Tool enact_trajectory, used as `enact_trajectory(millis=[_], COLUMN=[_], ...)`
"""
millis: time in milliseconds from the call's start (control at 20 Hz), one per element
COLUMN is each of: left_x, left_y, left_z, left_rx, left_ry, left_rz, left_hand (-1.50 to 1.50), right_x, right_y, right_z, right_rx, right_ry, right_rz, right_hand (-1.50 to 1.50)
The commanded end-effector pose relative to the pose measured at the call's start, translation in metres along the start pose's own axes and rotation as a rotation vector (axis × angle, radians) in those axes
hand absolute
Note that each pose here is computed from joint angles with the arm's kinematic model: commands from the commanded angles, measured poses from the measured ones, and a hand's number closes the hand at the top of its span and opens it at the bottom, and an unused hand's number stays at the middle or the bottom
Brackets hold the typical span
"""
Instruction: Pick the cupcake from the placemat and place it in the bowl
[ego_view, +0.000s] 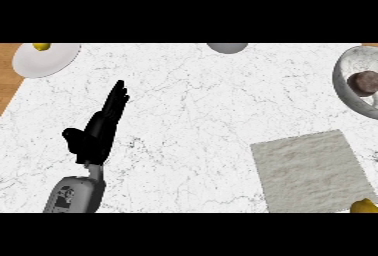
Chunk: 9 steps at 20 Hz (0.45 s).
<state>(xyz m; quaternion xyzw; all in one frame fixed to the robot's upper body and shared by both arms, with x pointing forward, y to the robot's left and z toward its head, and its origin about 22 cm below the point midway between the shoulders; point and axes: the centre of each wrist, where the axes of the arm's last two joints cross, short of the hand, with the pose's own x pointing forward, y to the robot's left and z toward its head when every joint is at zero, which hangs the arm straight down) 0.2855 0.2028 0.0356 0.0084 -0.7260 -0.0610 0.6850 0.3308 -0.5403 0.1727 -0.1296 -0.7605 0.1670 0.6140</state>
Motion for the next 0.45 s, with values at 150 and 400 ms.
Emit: enact_trajectory(millis=[150, 400], left_x=[-0.007, -0.003], left_y=[0.002, -0.008], left_z=[0.005, 0.002], left_rx=[0.0, -0.012], left_ry=[0.018, 0.003], left_rz=[0.008, 0.025], left_hand=[0.0, 0.0], right_x=[0.002, -0.012], right_y=[-0.019, -0.007], right_z=[0.02, 0.023], right_rx=[0.172, 0.176], right_ry=[-0.099, -0.089], right_rz=[-0.171, -0.174], right_hand=[-1.5, -1.5])
